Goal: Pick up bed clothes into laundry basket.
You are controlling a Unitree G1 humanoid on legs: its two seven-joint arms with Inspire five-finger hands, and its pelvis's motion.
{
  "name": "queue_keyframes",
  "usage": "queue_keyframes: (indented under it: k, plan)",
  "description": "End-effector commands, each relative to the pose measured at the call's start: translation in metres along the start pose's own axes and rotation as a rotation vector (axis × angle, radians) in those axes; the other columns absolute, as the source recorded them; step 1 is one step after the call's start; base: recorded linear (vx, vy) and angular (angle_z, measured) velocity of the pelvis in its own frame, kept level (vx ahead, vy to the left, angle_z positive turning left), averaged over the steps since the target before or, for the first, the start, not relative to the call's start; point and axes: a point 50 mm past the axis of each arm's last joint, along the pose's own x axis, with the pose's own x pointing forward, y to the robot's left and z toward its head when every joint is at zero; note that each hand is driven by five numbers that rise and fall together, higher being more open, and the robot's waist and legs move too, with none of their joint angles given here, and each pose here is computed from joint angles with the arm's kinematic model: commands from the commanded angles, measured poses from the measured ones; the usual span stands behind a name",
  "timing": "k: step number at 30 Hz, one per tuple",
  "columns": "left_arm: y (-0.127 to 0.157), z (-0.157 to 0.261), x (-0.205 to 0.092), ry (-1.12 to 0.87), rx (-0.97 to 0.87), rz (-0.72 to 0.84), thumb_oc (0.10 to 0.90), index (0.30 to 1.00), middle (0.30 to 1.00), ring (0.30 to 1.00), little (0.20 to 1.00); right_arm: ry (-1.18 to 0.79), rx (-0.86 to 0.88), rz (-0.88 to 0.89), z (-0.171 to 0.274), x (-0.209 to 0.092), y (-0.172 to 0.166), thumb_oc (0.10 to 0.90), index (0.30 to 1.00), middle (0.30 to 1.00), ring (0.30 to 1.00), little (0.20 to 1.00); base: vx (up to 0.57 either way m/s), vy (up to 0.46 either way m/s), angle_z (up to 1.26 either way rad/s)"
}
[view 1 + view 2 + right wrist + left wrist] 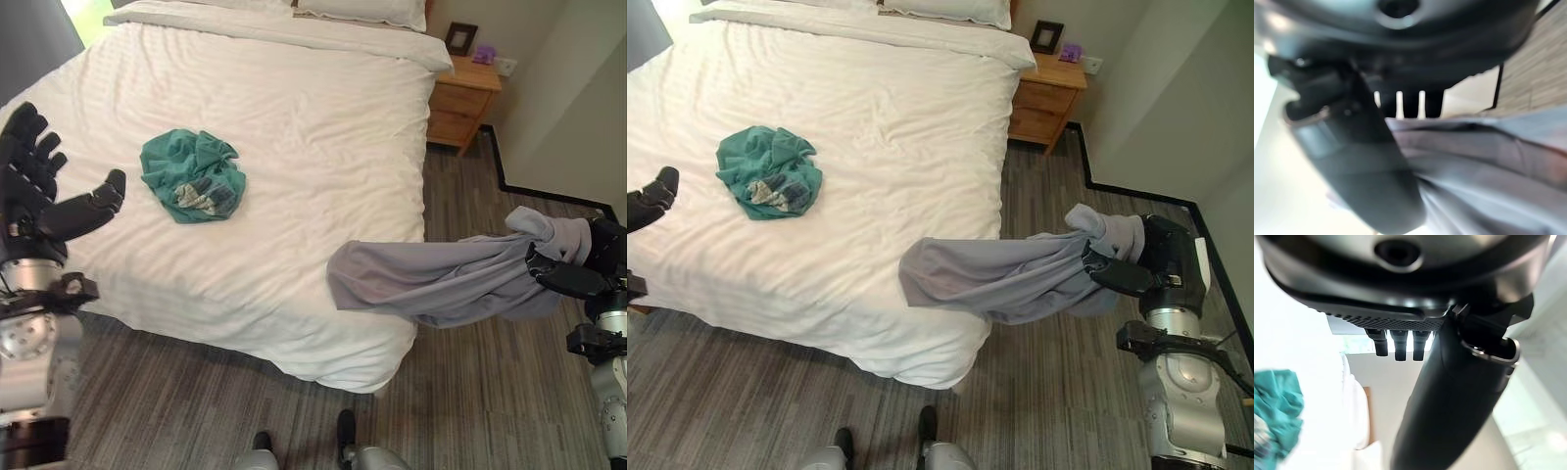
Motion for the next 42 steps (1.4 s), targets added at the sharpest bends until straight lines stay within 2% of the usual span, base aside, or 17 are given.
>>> queue_keyframes:
  k: [1, 4, 5, 7, 8, 9, 13, 15, 16, 17, 18, 22, 24, 31, 42]
  plan:
    - [0.025, 0.067, 0.041, -0.239, 0.262, 0.05, 0.8, 0.9, 0.9, 0.9, 0.9, -0.321, -0.004, -0.082, 0.066, 0.014, -0.022, 0.4, 0.3, 0.3, 0.3, 0.3, 0.07, 0.143, 0.01]
    - [0.032, 0.082, 0.052, -0.264, 0.366, 0.078, 0.8, 0.9, 0.9, 0.9, 0.9, -0.316, 0.008, -0.09, 0.063, 0.015, -0.021, 0.4, 0.3, 0.3, 0.3, 0.3, 0.07, 0.155, -0.07]
    - [0.037, 0.093, 0.06, -0.274, 0.469, 0.088, 0.8, 0.9, 0.9, 0.9, 0.9, -0.318, 0.004, -0.088, 0.063, 0.016, -0.019, 0.4, 0.3, 0.3, 0.3, 0.3, 0.04, 0.125, -0.15]
    - [0.035, 0.101, 0.066, -0.294, 0.494, 0.092, 0.8, 0.9, 0.9, 0.9, 0.9, -0.32, 0.008, -0.086, 0.063, 0.017, -0.018, 0.4, 0.3, 0.3, 0.3, 0.3, 0.06, 0.155, -0.12]
    - [0.04, 0.115, 0.074, -0.313, 0.61, 0.115, 0.8, 0.9, 0.9, 0.9, 0.9, -0.33, 0.004, -0.053, 0.066, 0.02, -0.011, 0.4, 0.3, 0.3, 0.3, 0.3, 0.04, 0.204, -0.06]
    - [0.041, 0.119, 0.078, -0.305, 0.647, 0.114, 0.8, 0.9, 0.9, 0.9, 0.9, -0.336, 0.006, -0.04, 0.068, 0.023, -0.007, 0.4, 0.3, 0.3, 0.3, 0.3, 0.04, 0.263, -0.05]
    - [0.032, 0.157, 0.108, -0.353, 0.892, 0.158, 0.8, 0.9, 0.9, 0.9, 0.9, -0.365, -0.024, 0.024, 0.076, 0.025, 0.0, 0.4, 0.3, 0.3, 0.3, 0.3, 0.03, 0.183, -0.31]
    - [0.022, 0.165, 0.115, -0.375, 0.904, 0.147, 0.8, 0.9, 0.9, 0.9, 0.9, -0.361, -0.019, 0.02, 0.074, 0.023, -0.002, 0.4, 0.3, 0.3, 0.3, 0.3, 0.03, 0.079, -0.04]
    - [0.019, 0.171, 0.124, -0.355, 1.002, 0.151, 0.8, 0.9, 0.9, 0.9, 0.9, -0.376, -0.038, 0.036, 0.08, 0.022, -0.003, 0.4, 0.3, 0.3, 0.3, 0.3, 0.02, 0.07, -0.05]
    - [0.017, 0.174, 0.126, -0.363, 1.005, 0.148, 0.8, 0.9, 0.9, 0.9, 0.9, -0.373, -0.033, 0.03, 0.079, 0.021, -0.004, 0.4, 0.3, 0.3, 0.3, 0.3, 0.04, 0.127, -0.07]
    - [0.015, 0.176, 0.134, -0.323, 1.133, 0.146, 0.8, 0.9, 0.9, 0.9, 0.9, -0.38, -0.047, 0.043, 0.082, 0.021, -0.006, 0.4, 0.3, 0.3, 0.3, 0.3, 0.02, 0.059, -0.08]
    - [0.009, 0.189, 0.146, -0.297, 1.265, 0.155, 0.8, 0.9, 0.9, 0.9, 0.9, -0.392, -0.026, 0.04, 0.085, 0.019, -0.011, 0.4, 0.3, 0.3, 0.3, 0.3, 0.0, 0.055, -0.1]
    - [0.016, 0.192, 0.151, -0.242, 1.351, 0.186, 0.8, 0.9, 0.9, 0.9, 0.9, -0.423, -0.027, 0.057, 0.093, 0.019, -0.01, 0.4, 0.3, 0.3, 0.3, 0.3, -0.02, 0.035, -0.24]
    - [0.046, 0.171, 0.15, -0.023, 1.389, 0.221, 0.8, 0.9, 0.9, 0.9, 0.9, -0.479, -0.022, 0.077, 0.103, 0.011, -0.009, 0.4, 0.3, 0.3, 0.3, 0.3, 0.02, 0.043, -0.14]
    - [0.061, 0.132, 0.142, 0.122, 1.372, 0.188, 0.8, 0.9, 0.9, 0.9, 0.9, -0.544, -0.068, 0.092, 0.115, 0.003, -0.007, 0.4, 0.3, 0.3, 0.3, 0.3, -0.01, 0.008, 0.0]
